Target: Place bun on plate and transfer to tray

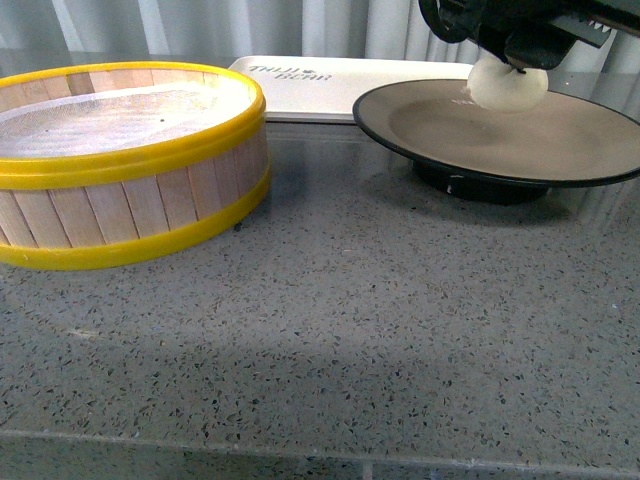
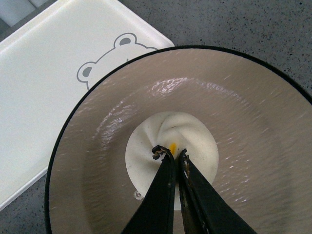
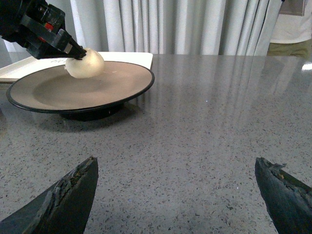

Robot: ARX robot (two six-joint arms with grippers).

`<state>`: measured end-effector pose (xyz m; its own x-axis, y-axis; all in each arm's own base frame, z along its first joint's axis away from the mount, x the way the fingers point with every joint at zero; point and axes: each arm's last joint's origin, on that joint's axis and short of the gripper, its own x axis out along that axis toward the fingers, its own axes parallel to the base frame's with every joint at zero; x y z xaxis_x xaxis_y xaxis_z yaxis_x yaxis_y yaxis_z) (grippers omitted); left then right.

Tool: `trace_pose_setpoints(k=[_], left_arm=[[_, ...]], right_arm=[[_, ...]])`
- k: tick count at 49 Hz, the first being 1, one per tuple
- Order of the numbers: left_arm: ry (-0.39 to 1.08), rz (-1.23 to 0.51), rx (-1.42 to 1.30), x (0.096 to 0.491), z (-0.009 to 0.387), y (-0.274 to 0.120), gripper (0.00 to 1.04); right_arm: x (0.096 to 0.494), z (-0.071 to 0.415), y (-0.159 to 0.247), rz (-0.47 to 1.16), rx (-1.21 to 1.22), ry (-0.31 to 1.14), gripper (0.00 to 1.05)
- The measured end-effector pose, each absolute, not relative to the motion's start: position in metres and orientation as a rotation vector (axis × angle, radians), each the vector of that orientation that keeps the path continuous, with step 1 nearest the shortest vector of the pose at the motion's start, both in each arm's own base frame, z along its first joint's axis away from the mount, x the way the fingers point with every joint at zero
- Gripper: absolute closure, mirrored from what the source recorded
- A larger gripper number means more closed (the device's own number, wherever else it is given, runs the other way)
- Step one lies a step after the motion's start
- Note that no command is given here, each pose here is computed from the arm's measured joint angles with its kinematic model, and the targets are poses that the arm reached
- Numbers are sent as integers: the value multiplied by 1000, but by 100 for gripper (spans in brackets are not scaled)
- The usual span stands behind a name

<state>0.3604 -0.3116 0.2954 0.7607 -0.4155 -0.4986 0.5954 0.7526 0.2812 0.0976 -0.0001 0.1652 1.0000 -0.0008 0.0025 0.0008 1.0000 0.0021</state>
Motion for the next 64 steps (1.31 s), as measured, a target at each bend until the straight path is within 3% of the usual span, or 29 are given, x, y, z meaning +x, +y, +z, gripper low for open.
trace_pose_setpoints(k=[29, 64], left_arm=[[466, -559, 505, 362, 270, -315, 100], [436, -554, 442, 363, 300, -307, 13]], right_arm=[[98, 165, 0, -1, 2, -2, 8], [98, 165, 0, -1, 2, -2, 8]])
